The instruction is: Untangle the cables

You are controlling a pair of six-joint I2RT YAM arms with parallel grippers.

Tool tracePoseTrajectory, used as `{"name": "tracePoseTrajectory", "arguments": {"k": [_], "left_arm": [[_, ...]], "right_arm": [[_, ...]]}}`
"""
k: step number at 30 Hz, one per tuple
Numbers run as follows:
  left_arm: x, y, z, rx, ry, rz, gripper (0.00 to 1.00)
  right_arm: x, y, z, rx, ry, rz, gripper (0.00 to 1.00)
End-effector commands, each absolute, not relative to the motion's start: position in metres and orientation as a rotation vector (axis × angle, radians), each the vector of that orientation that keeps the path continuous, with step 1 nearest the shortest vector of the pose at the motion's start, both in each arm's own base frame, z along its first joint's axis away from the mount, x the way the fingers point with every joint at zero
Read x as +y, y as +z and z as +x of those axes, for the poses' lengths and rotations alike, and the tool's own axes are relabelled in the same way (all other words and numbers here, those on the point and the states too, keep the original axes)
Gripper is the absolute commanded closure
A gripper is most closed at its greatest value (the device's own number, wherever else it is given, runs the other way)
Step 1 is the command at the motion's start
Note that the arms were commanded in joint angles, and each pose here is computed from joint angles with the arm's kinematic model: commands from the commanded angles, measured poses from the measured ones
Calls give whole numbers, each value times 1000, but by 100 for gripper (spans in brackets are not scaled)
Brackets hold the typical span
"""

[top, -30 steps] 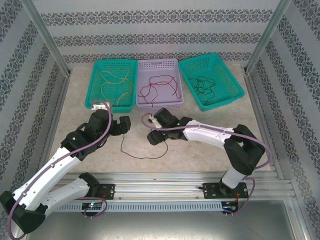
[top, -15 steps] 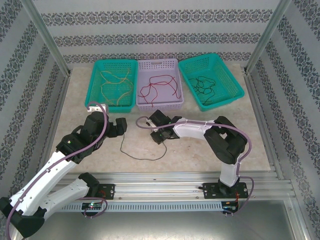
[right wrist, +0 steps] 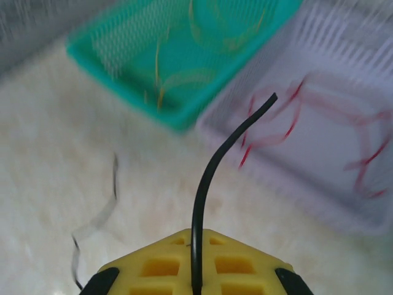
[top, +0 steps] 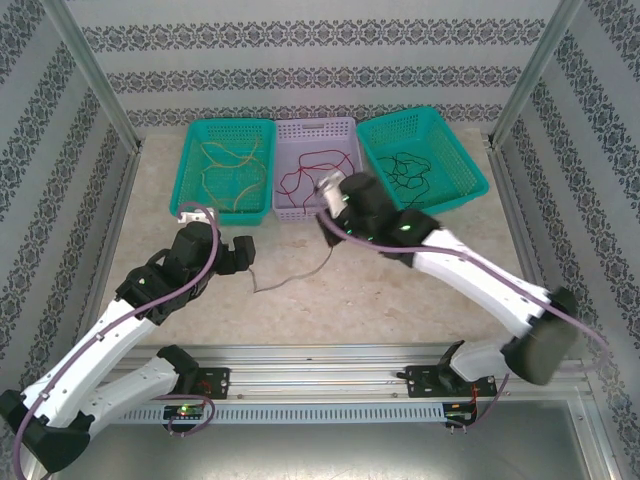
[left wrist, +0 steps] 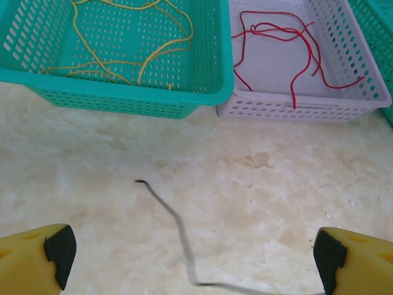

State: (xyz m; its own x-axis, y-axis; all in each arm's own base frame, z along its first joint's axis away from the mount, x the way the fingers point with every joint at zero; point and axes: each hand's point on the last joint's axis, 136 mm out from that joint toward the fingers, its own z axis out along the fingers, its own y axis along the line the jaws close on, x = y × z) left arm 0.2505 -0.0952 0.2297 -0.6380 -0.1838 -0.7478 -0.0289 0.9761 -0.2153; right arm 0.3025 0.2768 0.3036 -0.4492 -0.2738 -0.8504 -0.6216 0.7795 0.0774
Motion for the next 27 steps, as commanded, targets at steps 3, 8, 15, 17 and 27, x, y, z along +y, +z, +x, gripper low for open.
{"name": "tracePoseTrajectory", "arguments": {"k": [3, 8, 15, 17, 27], "left_arm": [[-94, 228, 252, 2273, -220, -131, 0], [-98, 223, 252, 2290, -233, -128, 0], [-103, 214, 254, 2311, -251, -128, 0], [-105, 211, 254, 2317, -259, -127, 0], [-113, 219, 259, 2303, -283, -83, 0]], "right_arm": [[208, 409, 304, 1889, 412, -497, 100], [170, 484, 307, 1767, 409, -385, 100], [124, 573, 315, 1632, 378, -254, 100], [112, 588, 321, 1595, 372, -206, 100], [66, 593, 385, 1595, 307, -34, 100]]}}
